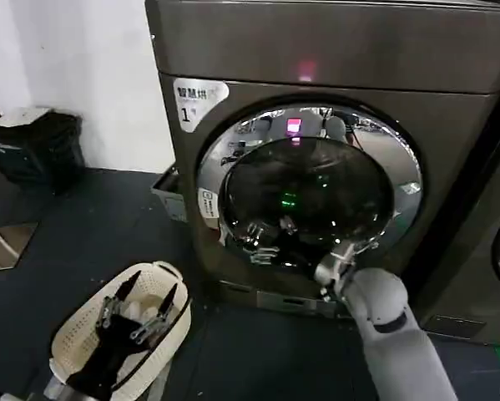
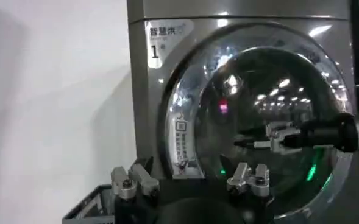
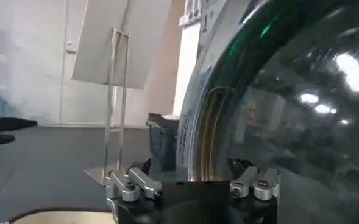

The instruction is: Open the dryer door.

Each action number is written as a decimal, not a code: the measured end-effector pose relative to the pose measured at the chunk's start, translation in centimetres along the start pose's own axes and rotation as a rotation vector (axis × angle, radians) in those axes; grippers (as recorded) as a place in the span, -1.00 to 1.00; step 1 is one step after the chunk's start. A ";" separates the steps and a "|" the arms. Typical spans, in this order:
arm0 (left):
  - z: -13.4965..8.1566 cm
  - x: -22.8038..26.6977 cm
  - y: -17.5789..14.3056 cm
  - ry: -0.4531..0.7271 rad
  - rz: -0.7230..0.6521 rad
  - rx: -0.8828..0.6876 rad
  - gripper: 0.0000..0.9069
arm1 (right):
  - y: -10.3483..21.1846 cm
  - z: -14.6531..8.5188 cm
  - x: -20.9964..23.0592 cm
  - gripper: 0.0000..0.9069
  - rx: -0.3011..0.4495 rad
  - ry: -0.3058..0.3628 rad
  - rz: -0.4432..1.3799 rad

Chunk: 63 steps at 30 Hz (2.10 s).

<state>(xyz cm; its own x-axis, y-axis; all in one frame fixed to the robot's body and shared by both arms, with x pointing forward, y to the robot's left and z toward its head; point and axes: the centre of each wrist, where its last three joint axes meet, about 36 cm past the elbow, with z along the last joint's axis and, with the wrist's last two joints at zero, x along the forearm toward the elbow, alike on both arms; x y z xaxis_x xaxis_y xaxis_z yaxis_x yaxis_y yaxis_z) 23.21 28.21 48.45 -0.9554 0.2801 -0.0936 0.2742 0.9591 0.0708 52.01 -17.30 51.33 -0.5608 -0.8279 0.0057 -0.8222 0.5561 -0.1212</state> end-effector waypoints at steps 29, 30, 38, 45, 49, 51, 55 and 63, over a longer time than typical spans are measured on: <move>-0.6 0.2 0.0 -0.012 0.018 0.026 1.00 | -0.9 -0.3 -4.7 1.00 -0.011 0.004 -0.064; -0.6 0.2 0.0 -0.010 0.013 0.026 1.00 | -0.9 -0.3 -4.8 1.00 -0.010 0.004 -0.067; -0.3 0.1 0.7 0.002 -0.011 0.040 1.00 | -1.2 -0.5 -6.0 1.00 0.002 -0.009 -0.087; -0.1 0.2 1.0 0.005 -0.025 0.031 1.00 | -1.4 -0.1 -6.5 1.00 0.003 -0.024 -0.116; -0.2 0.2 1.2 0.006 -0.029 0.021 1.00 | -1.6 -0.1 -6.2 1.00 -0.010 -0.014 -0.163; -0.3 0.2 1.4 0.008 -0.030 0.017 1.00 | -1.8 0.0 -5.9 1.00 -0.009 -0.014 -0.194; -0.2 0.1 1.9 0.010 -0.036 0.006 1.00 | -2.2 0.1 -5.5 1.00 -0.027 -0.017 -0.259; 0.0 0.5 3.2 0.036 -0.044 -0.004 1.00 | -2.7 0.4 -4.5 1.00 -0.045 -0.022 -0.341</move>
<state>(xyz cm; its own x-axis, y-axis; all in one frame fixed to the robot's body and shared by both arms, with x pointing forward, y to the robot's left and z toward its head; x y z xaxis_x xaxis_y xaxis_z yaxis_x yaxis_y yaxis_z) 23.59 31.38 48.66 -0.9698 0.2361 -0.0612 0.2317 0.9702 0.0710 56.81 -15.16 51.28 -0.2508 -0.9679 0.0171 -0.9658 0.2490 -0.0722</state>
